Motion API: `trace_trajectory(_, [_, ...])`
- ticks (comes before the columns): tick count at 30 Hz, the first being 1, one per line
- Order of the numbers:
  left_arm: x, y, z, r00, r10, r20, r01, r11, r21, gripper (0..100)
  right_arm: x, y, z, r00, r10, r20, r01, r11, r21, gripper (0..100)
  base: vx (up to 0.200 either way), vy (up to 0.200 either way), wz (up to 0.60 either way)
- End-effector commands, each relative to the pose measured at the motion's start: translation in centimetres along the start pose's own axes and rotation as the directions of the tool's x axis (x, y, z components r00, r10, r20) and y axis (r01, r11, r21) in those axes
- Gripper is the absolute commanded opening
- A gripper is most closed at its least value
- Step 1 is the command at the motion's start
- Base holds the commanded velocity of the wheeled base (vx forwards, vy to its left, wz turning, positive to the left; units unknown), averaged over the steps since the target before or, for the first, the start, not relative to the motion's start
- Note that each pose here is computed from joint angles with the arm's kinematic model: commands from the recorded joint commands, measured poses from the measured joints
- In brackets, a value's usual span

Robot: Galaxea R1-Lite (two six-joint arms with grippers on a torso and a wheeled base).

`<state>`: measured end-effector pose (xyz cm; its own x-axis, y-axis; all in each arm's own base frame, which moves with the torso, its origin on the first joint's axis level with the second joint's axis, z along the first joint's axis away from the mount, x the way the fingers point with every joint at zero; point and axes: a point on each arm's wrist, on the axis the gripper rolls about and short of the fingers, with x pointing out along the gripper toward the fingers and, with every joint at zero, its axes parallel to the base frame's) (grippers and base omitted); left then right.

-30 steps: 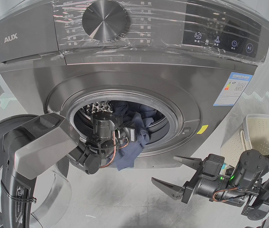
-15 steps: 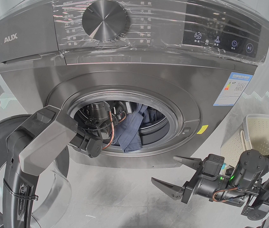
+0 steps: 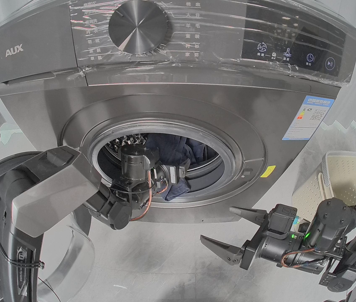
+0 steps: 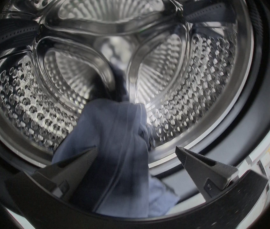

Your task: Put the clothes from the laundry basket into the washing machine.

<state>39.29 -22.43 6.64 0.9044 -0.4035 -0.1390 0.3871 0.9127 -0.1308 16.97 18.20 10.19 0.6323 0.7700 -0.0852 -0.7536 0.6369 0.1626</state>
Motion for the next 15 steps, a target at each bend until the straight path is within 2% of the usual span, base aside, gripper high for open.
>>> trace_trajectory(1, [-2.2,-0.9,-0.6,0.996,-0.022,-0.086,0.024,0.999,0.029,100,0.0,0.0,-0.1,1.000,0.000,-0.002,0.000,1.000,0.001,100,0.000,0.000,0.00])
trace_trajectory(6, [-2.0,-0.1,-2.6,0.991,-0.003,-0.137,0.014,0.997,0.081,100,0.0,0.1,-0.1,1.000,0.003,-0.004,-0.003,1.000,0.001,100,0.000,0.000,0.00])
trace_trajectory(12, [-1.6,0.4,-3.2,0.989,-0.002,-0.146,0.016,0.995,0.096,100,0.0,0.2,0.0,1.000,0.004,-0.001,-0.004,1.000,0.001,100,0.000,0.000,0.00])
trace_trajectory(15, [-1.5,1.2,-3.3,0.989,0.018,-0.146,-0.002,0.994,0.108,100,0.0,0.2,0.0,1.000,0.004,0.001,-0.004,1.000,0.001,100,0.000,0.000,0.00])
